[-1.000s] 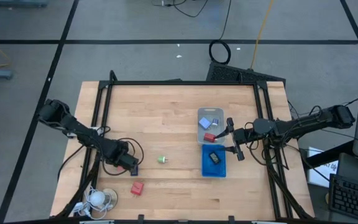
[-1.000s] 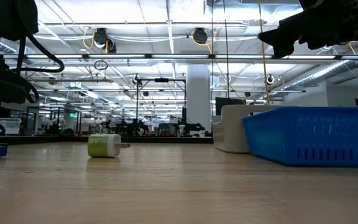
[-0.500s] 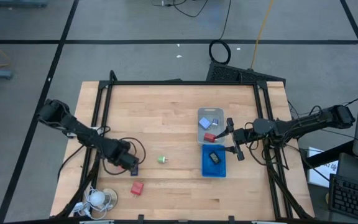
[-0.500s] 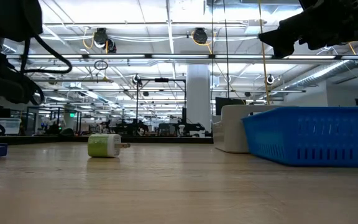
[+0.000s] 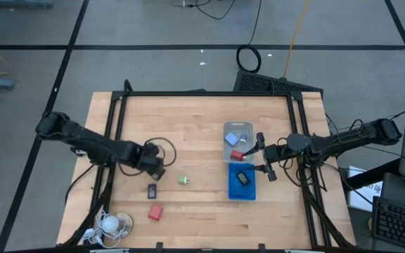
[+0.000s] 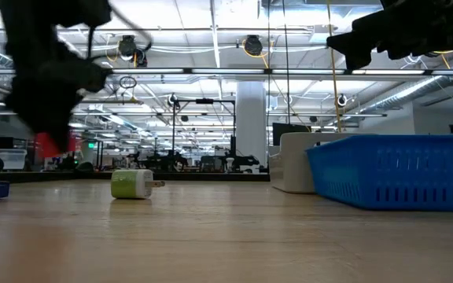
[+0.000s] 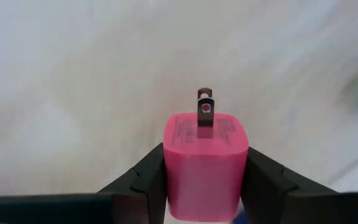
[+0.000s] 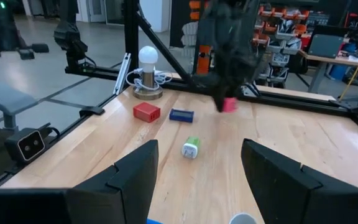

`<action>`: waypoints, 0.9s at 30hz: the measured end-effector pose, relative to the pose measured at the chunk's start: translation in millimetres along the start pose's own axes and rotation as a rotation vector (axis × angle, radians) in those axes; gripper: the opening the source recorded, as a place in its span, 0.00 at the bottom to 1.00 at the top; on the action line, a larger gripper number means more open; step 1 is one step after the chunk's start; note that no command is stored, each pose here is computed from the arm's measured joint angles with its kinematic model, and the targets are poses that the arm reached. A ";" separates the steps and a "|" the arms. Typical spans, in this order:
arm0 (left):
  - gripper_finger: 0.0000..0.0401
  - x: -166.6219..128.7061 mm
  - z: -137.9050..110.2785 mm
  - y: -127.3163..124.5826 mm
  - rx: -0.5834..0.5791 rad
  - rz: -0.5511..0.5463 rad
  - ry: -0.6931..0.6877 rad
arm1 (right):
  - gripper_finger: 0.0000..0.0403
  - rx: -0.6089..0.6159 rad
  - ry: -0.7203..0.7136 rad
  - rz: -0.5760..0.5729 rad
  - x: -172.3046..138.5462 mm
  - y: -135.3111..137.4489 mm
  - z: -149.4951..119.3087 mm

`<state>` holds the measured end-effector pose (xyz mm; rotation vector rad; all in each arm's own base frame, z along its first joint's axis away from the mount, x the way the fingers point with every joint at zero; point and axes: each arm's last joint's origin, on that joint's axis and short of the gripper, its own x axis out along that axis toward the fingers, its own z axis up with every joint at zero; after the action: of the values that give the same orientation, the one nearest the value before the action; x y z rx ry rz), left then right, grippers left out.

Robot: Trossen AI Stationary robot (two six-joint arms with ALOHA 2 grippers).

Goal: Pick & Place Office items
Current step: Put the pink charger adapter into the gray bin

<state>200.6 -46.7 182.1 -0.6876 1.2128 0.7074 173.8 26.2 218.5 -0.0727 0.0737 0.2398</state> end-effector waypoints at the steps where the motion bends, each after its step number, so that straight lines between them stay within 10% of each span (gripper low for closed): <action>1: 0.38 -3.5 6.6 -2.6 0.033 -0.018 -0.075 | 0.55 -0.001 0.003 -0.003 0.3 -0.1 -0.4; 15: 0.38 -27.6 107.1 -9.0 0.306 -0.063 -0.831 | 0.55 -0.068 -0.093 -0.285 19.8 -14.3 -0.4; 27: 0.39 -26.9 143.3 21.1 0.410 -0.501 -1.071 | 0.55 -0.054 -0.116 -0.437 40.6 -46.6 -16.8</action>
<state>261.4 76.0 236.6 -0.1681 0.1522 0.2865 223.2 -10.8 201.4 -0.1259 -0.0647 -0.1907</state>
